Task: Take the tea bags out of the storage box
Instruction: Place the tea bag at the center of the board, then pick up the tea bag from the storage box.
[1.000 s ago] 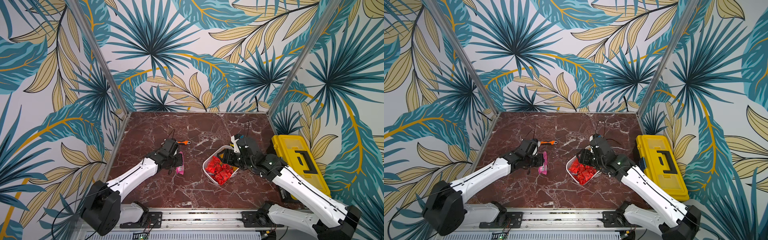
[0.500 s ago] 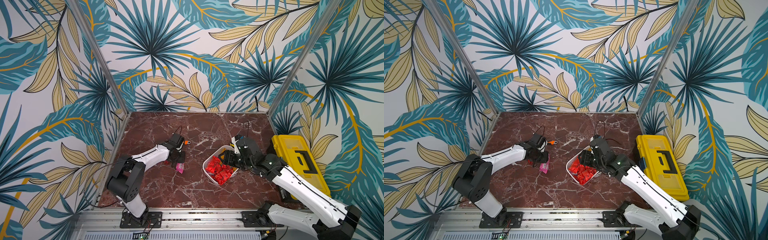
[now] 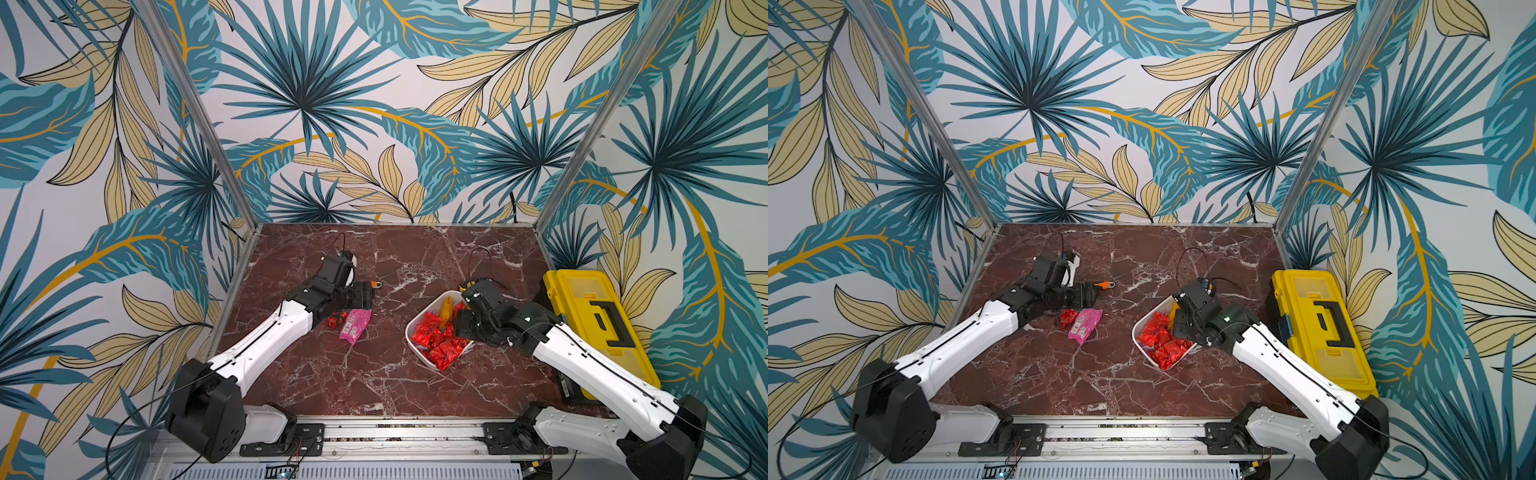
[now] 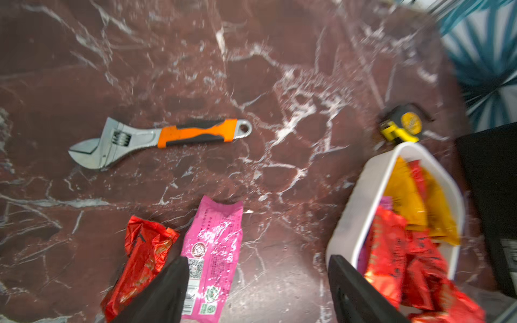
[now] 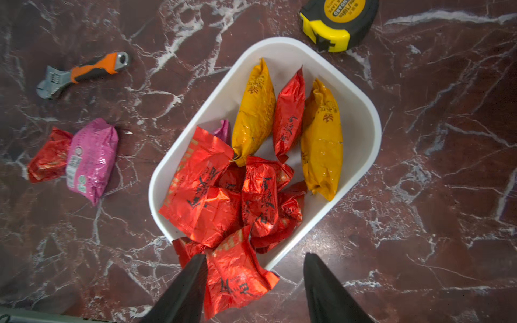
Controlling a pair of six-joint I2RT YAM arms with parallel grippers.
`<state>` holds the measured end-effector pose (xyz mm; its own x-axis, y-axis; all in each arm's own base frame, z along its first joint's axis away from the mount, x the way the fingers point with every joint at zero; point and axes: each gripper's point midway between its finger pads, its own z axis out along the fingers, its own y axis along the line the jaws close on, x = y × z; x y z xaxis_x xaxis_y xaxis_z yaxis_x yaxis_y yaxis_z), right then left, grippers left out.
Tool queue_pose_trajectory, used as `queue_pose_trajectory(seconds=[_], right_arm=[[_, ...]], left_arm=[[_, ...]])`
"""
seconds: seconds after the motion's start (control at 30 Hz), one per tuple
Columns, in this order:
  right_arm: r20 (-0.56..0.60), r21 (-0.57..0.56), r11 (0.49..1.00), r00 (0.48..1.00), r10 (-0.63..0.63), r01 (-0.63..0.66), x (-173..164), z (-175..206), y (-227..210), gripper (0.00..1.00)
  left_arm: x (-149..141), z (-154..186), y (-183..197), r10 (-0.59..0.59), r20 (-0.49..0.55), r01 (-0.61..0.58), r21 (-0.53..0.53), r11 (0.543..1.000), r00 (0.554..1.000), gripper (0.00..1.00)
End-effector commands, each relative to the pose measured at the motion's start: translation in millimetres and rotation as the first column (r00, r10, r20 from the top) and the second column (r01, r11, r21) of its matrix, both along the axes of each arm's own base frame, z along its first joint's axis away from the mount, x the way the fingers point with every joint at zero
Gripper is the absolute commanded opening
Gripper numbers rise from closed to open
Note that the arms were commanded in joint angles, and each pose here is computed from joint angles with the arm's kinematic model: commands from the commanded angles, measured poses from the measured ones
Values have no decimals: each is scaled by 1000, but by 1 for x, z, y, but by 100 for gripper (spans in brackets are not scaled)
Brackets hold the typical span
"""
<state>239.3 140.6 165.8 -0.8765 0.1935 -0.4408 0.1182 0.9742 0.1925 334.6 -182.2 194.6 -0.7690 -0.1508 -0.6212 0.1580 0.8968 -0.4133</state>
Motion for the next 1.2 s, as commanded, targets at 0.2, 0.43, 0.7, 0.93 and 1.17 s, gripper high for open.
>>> queue_pose_trajectory(seconds=[0.2,0.43,0.7,0.93,1.17], right_arm=[[-168,38,993,979,116,-111,-30,-27,11,71],[-178,184,983,984,14,20,-50,-37,11,74],[-174,320,945,985,-11,67,-45,-55,31,61],[-143,344,936,989,-30,78,-36,-61,35,51],[-134,350,933,990,-40,85,-32,-63,37,26]], left_arm=[[-44,41,-14,60,30,-39,-480,876,998,83],[-71,26,-4,57,12,-43,-520,853,998,84],[-79,27,9,110,35,-75,-529,845,993,84],[-77,32,9,113,43,-72,-534,842,993,84],[-77,36,8,113,45,-71,-541,838,993,84]])
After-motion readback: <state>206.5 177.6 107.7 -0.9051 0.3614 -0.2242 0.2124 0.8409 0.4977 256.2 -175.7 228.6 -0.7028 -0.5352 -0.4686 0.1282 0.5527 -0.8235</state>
